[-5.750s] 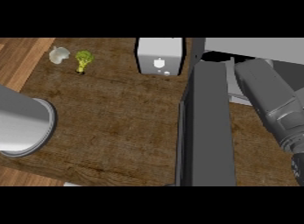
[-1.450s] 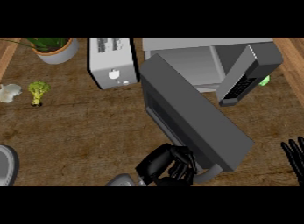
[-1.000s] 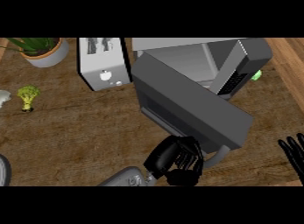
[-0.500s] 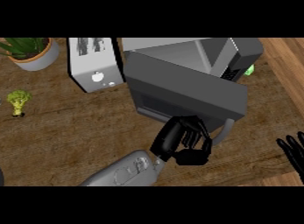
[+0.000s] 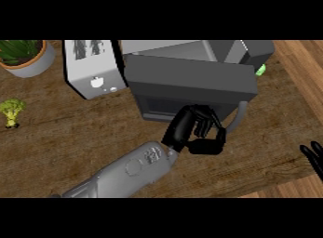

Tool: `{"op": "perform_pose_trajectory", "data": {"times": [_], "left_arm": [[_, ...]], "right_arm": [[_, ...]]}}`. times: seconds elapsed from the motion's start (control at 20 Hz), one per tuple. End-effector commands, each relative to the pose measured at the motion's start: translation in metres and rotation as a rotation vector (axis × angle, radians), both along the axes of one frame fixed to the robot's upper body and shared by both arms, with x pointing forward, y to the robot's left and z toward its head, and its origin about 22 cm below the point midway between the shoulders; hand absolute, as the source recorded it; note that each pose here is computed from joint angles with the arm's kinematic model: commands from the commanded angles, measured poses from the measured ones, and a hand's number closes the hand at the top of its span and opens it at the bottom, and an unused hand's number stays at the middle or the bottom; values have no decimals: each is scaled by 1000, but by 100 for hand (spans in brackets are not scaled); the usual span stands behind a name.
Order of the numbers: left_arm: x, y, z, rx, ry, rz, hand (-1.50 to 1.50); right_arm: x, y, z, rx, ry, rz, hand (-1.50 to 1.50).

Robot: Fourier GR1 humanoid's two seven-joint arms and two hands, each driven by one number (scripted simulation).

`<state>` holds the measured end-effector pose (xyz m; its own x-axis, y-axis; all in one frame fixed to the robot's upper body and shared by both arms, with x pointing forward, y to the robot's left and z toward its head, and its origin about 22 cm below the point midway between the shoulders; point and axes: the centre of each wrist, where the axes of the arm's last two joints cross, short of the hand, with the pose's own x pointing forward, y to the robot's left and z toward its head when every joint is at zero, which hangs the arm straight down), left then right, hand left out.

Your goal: Pick up the milk, place it into the microwave and close the microwave

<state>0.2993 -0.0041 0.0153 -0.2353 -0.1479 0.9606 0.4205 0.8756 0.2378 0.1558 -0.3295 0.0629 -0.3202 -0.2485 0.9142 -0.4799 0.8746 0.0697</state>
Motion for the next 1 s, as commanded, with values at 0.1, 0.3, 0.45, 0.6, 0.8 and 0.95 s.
{"op": "perform_pose_trajectory", "data": {"times": [0.1,0.3,0.45,0.6,0.8,0.95], "left_arm": [[30,1,23,-76,-8,75,150],[38,3,25,-107,1,94,150],[45,3,31,-122,2,102,150],[50,6,31,-148,19,102,150],[57,10,30,-174,59,129,150],[61,15,25,-185,87,177,150]], "right_arm": [[1,-4,10,-2,4,-5,-150],[1,-3,16,10,-10,-8,-150],[0,-6,17,8,2,-11,-150],[2,-5,24,6,-11,-14,-150],[4,-6,30,9,-27,10,-150],[6,-10,32,19,-36,0,-150]]}}
